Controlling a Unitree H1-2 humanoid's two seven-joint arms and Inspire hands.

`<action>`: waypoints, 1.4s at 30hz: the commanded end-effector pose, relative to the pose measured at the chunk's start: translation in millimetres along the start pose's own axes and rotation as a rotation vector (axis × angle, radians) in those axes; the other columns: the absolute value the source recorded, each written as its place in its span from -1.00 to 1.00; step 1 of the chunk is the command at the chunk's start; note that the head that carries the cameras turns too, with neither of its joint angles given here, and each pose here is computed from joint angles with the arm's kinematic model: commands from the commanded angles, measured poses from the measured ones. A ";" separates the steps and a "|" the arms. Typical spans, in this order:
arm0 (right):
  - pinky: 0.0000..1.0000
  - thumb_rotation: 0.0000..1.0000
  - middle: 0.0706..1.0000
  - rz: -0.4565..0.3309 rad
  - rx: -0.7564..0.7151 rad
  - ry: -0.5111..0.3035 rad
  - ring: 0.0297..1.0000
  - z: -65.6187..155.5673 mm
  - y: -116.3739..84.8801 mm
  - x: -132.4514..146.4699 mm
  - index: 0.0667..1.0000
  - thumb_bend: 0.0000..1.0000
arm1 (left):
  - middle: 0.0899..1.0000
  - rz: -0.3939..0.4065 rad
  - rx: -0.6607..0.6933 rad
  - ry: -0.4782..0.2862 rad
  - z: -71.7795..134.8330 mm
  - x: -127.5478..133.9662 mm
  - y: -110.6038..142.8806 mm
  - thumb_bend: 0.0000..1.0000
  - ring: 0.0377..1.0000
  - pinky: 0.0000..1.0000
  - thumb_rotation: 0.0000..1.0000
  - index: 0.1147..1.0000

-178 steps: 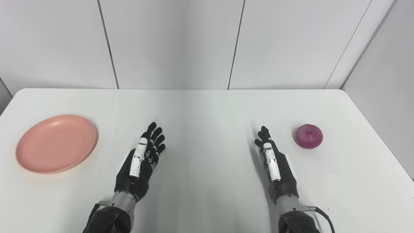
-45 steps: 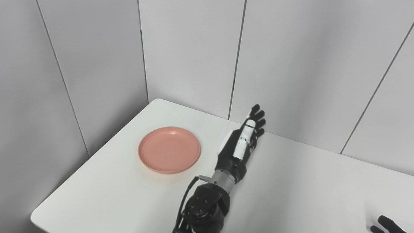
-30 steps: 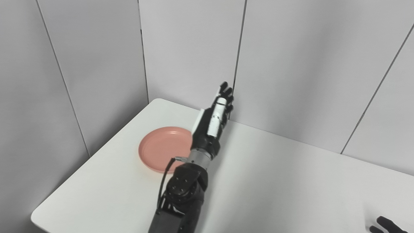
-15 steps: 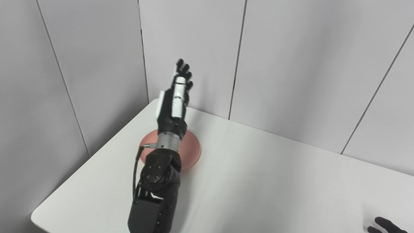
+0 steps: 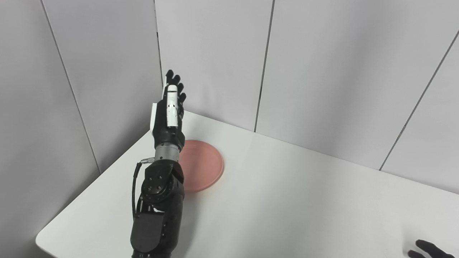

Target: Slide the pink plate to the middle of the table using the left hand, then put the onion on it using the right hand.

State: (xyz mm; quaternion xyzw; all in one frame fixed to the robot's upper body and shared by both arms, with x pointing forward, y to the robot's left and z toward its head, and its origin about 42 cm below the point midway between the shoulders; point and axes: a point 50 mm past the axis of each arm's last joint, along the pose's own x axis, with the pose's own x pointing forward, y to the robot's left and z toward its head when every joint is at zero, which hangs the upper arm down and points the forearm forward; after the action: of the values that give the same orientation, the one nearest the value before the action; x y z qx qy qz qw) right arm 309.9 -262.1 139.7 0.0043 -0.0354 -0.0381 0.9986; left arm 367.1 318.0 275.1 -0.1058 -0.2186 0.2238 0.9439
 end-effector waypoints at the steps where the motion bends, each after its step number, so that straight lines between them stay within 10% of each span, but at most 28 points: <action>1: -0.49 0.60 0.40 0.009 0.007 -0.013 0.27 4.2 2.0 5.6 0.19 -0.33 | 0.97 -0.002 -0.018 -0.107 19.8 12.9 0.4 -0.26 0.98 0.97 1.00 0.94; 21: -0.57 0.59 0.37 0.011 -0.005 -0.005 0.24 6.2 0.6 6.6 0.16 -0.37 | 0.97 0.129 -0.013 -0.072 1.5 25.3 59.1 -0.28 0.97 0.98 1.00 0.91; 22: -0.56 -0.15 0.34 0.011 -0.005 -0.006 0.20 6.1 0.4 6.8 0.01 -0.17 | 0.98 0.132 -0.016 -0.067 0.8 25.4 61.2 -0.27 0.97 0.99 1.00 0.92; 25: -0.56 -0.60 0.33 0.012 -0.006 -0.005 0.18 6.7 0.1 6.6 -0.08 -0.04 | 0.98 0.151 -0.007 -0.048 -1.0 25.5 67.3 -0.26 0.98 0.99 1.00 0.93; 42: -0.55 -0.66 0.28 0.011 -0.017 0.000 0.14 7.2 -4.6 6.1 -0.09 -0.03 | 0.96 0.179 -0.005 0.080 -38.1 16.8 97.5 -0.34 0.96 0.97 1.00 0.92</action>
State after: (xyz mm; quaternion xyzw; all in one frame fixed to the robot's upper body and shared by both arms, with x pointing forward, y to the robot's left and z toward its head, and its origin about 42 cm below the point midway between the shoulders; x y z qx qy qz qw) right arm 310.8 -265.5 142.6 -0.0017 -0.0352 -0.0340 0.9988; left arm 359.6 399.7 201.3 -0.1472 -0.1296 0.3104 0.9302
